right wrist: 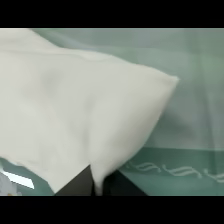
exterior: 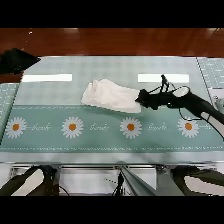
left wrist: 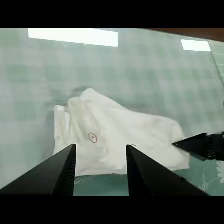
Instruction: Fold the shirts.
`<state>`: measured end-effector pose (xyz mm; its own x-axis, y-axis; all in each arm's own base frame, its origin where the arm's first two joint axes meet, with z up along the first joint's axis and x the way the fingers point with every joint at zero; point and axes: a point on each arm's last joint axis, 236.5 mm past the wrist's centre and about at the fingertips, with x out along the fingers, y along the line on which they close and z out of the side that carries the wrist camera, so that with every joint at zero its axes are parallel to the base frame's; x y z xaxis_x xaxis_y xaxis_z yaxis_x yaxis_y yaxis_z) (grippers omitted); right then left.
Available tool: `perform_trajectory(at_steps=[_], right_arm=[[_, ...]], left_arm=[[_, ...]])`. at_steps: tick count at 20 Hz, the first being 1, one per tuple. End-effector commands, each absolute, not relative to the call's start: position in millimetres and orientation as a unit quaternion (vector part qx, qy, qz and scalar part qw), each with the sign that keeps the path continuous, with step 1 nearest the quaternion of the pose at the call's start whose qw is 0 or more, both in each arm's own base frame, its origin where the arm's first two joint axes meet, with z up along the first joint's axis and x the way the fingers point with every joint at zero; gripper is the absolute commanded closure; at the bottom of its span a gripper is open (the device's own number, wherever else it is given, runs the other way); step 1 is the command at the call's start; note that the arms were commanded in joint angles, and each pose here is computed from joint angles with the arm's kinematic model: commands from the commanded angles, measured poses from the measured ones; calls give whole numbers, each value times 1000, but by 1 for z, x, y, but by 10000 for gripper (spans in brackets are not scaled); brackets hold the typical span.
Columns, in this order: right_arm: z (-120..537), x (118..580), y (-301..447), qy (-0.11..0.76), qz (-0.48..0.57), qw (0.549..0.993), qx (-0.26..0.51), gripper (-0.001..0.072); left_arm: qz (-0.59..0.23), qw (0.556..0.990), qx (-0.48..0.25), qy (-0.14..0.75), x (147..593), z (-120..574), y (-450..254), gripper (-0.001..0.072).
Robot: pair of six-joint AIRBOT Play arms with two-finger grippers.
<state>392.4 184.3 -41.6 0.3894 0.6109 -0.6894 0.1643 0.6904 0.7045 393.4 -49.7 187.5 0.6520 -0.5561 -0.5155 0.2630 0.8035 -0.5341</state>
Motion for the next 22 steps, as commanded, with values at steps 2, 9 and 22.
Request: perform_trajectory(at_steps=[2,9,22], right_arm=[[68,397,115,461,182,819,290,683],[120,263,-120,490,-155,809,284,684],[106,15,-198,642,-478,514,307,683]], left_arm=[[-207,875,-207,387,400,156,-36,319],[-196,831,-262,450,426,93,-48,322],[-168,864,-234,413,483,54,-67,322]])
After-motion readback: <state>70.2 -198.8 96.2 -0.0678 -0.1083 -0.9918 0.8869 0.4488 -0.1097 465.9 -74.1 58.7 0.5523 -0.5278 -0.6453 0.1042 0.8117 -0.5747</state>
